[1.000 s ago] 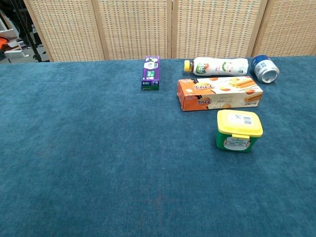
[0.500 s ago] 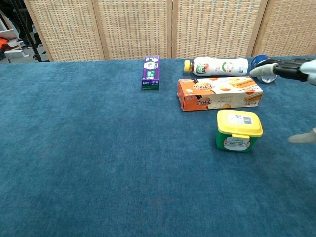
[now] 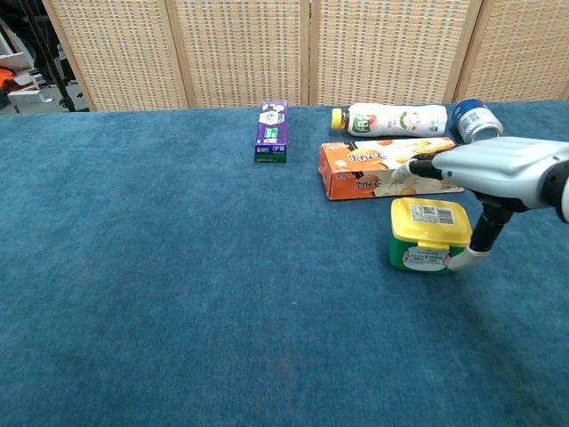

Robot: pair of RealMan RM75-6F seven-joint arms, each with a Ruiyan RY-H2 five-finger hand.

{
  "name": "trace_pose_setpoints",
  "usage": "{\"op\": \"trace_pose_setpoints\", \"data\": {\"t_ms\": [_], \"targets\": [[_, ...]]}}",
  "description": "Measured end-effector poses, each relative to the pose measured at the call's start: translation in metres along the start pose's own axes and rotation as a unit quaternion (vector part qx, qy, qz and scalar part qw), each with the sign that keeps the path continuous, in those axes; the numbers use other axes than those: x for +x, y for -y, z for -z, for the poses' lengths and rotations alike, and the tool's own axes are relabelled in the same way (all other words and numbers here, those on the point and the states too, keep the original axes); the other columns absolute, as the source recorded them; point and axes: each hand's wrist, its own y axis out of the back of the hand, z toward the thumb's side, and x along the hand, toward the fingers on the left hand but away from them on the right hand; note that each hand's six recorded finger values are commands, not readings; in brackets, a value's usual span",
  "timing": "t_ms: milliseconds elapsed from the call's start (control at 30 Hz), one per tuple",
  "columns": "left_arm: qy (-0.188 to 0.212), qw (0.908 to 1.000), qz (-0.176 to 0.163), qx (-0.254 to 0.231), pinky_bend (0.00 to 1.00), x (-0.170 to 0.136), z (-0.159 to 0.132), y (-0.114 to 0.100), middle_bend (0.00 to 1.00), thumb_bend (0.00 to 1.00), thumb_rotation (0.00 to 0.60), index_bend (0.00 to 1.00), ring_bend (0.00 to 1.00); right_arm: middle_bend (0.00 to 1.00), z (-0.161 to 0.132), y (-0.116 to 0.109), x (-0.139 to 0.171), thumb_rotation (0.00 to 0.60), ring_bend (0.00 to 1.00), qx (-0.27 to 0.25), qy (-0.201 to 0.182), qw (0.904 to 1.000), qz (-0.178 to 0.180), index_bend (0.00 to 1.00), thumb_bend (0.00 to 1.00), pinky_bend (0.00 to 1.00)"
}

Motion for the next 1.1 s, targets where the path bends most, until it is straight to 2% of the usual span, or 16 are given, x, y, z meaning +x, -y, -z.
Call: {"op": "trace_pose_setpoints", "data": {"t_ms": [233,300,367,500,700,867,933,1100], "targets": [[0.000,1.0000,0.002,-0.002,0.00,0.001,0.001,0.000,0.00,0.00,0.600,0.00,0.00,0.18,-0.026,-0.004,-0.016,0.600,0.00,-0.001,0.013,0.9999,-0.004,0.18,0.05,0.00],[0.000,1.0000,0.001,-0.002,0.00,0.001,0.001,0.000,0.00,0.00,0.600,0.00,0.00,0.21,-0.030,-0.004,-0.019,0.600,0.00,-0.002,0.013,0.9999,-0.003,0.21,0.08,0.00],[0.000,1.0000,0.001,-0.003,0.00,0.000,0.001,-0.001,0.00,0.00,0.600,0.00,0.00,0.24,-0.034,-0.005,-0.022,0.600,0.00,-0.001,0.015,0.9999,0.001,0.29,0.13,0.00],[-0.001,1.0000,0.001,-0.005,0.00,0.000,0.001,-0.002,0.00,0.00,0.600,0.00,0.00,0.32,-0.036,-0.006,-0.029,0.600,0.01,0.011,0.023,0.9996,0.010,0.35,0.19,0.02],[-0.001,1.0000,0.001,-0.008,0.00,0.001,0.003,-0.003,0.00,0.00,0.600,0.00,0.00,0.46,-0.028,-0.006,-0.036,0.600,0.17,0.054,0.043,0.9973,0.026,0.43,0.34,0.11],[-0.001,1.0000,0.002,-0.007,0.00,0.001,0.002,-0.002,0.00,0.00,0.600,0.00,0.00,0.52,-0.027,-0.004,-0.036,0.600,0.42,0.067,0.041,0.9964,0.031,0.46,0.44,0.16],[-0.001,1.0000,0.002,-0.007,0.00,0.001,0.002,-0.002,0.00,0.00,0.600,0.00,0.00,0.53,-0.029,-0.004,-0.035,0.600,0.46,0.071,0.036,0.9962,0.035,0.47,0.46,0.17],[-0.001,1.0000,0.004,-0.007,0.00,0.001,0.002,-0.002,0.00,0.00,0.600,0.00,0.00,0.54,-0.033,-0.011,-0.031,0.600,0.46,0.071,0.015,0.9957,0.058,0.47,0.49,0.19]]}}
